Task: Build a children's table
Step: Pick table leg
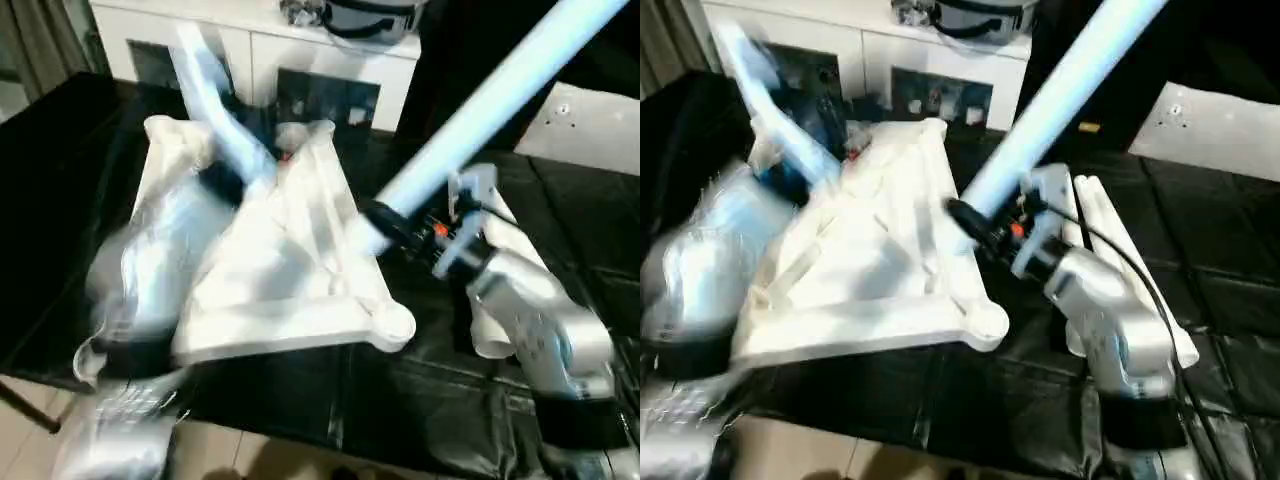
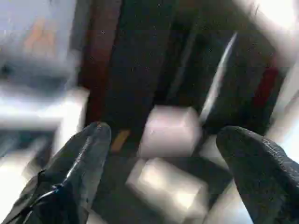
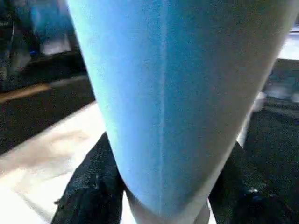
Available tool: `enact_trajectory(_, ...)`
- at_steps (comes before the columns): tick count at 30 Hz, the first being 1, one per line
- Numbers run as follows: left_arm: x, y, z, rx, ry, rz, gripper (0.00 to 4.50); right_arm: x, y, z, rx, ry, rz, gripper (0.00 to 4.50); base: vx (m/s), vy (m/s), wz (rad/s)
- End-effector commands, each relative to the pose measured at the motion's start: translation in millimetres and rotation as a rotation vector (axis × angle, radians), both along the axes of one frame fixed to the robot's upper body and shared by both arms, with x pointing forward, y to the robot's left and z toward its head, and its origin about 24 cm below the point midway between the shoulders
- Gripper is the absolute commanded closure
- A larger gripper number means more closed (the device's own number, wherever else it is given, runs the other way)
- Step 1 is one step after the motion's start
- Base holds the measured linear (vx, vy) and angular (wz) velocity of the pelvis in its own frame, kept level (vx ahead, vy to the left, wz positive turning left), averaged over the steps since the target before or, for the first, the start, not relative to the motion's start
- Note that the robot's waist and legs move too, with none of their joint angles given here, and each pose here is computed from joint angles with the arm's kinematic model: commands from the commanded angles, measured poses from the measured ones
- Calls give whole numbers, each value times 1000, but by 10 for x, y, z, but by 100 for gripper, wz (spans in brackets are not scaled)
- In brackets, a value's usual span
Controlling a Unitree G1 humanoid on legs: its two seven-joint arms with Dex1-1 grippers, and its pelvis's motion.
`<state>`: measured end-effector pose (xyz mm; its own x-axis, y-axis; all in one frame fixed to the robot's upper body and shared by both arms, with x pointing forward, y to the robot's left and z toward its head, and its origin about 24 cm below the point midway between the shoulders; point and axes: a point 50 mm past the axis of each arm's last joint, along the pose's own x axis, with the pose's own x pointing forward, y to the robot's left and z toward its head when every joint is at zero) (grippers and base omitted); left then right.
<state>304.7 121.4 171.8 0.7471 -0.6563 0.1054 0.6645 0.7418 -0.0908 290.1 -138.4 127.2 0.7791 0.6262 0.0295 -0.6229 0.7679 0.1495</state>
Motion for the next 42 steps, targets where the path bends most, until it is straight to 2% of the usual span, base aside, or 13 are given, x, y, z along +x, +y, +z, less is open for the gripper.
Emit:
enact_trajectory(1,-55,-37,-71,123,-38,-8,29,-23,-49,62,-28,-35,-68,256,0,0,0)
enact_trajectory(2,-89,-8,-156,197,-37,-10,29,-41,-63,47,-41,-27,-98,256,0,0,0)
enact_trajectory(3,-155,45,-347,357,-43,-22,29,-84,-83,13,-70,-21,-143,256,0,0,0)
enact_trajectory(5,-205,80,-488,424,-34,-28,29,-120,-95,-13,-72,-15,-185,256,0,0,0)
enact_trajectory(7,-268,87,-600,401,1,-26,29,-160,-116,-57,-65,1,-247,256,0,0,0)
enact_trajectory(16,-539,-12,-945,452,-1,-117,29,-405,-115,-245,-128,67,-352,256,0,0,0)
enact_trajectory(22,-585,-66,-1002,416,49,-157,29,-419,-64,-257,-150,34,-344,256,0,0,0)
enact_trajectory(26,-531,29,-962,342,62,-4,29,-379,-27,-204,-101,37,-337,256,0,0,0)
enact_trajectory(29,-510,142,-1017,298,133,116,29,-374,26,-236,-87,63,-313,256,0,0,0)
enact_trajectory(34,-452,208,-919,346,54,317,29,-395,41,-311,-44,91,-338,256,-4,27,-32)
enact_trajectory(36,-435,242,-913,350,75,398,29,-390,45,-330,-55,104,-356,256,-24,58,-42)
enact_trajectory(38,-429,274,-920,300,103,441,29,-381,56,-330,-43,115,-361,256,-53,20,-32)
enact_trajectory(42,-461,268,-900,348,108,431,29,-360,118,-332,-52,121,-340,256,-4,-59,-6)
